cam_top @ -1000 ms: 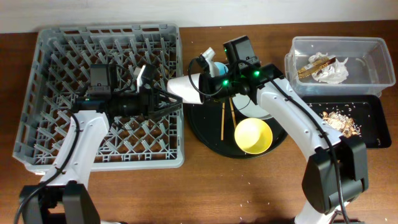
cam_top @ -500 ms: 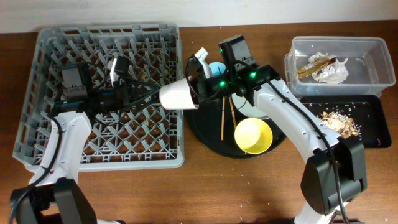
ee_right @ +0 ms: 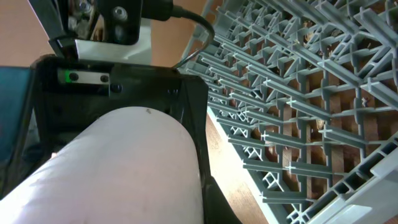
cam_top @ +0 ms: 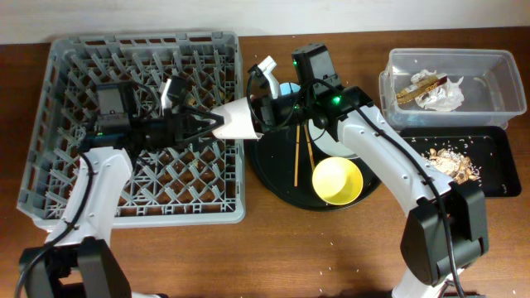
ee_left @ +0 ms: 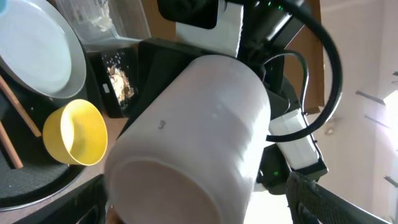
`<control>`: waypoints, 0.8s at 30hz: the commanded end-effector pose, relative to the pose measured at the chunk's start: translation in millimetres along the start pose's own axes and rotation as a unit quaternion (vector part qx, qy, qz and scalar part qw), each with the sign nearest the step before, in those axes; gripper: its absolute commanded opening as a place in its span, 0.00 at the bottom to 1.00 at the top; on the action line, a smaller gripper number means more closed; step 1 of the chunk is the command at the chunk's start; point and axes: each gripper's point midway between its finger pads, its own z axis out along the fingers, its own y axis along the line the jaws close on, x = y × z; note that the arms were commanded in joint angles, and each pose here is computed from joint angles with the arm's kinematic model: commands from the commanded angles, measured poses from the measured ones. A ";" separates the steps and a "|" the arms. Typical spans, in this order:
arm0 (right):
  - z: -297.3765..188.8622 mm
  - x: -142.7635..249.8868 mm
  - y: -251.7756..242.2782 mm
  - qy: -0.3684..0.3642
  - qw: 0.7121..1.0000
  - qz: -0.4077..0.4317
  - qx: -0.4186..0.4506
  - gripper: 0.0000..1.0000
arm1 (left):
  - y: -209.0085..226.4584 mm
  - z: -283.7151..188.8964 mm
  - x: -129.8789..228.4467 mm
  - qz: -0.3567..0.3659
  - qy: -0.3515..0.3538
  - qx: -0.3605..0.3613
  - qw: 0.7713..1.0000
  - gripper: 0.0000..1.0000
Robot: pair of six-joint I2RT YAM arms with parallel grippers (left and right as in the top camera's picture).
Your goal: Sort waste into correct bins and load items into the dishwasher rack
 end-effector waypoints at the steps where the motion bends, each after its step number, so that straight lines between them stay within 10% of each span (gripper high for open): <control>1: 7.3 4.7 1.9 0.007 1.000 -0.008 0.001 0.04 | -10.6 3.8 1.2 0.008 0.011 0.013 1.000 0.80; 11: 8.8 6.2 3.8 0.010 1.000 -0.008 -0.003 0.08 | -10.7 4.1 1.3 0.008 0.011 0.013 1.000 0.50; 18: 9.7 10.5 8.6 0.019 1.000 -0.004 -0.016 0.04 | -11.1 2.6 -1.3 0.021 0.009 0.012 1.000 0.87; 24: 18.5 17.7 14.5 0.032 0.999 -0.007 -0.020 0.04 | -11.1 2.6 -1.3 0.021 0.009 0.012 1.000 0.89</control>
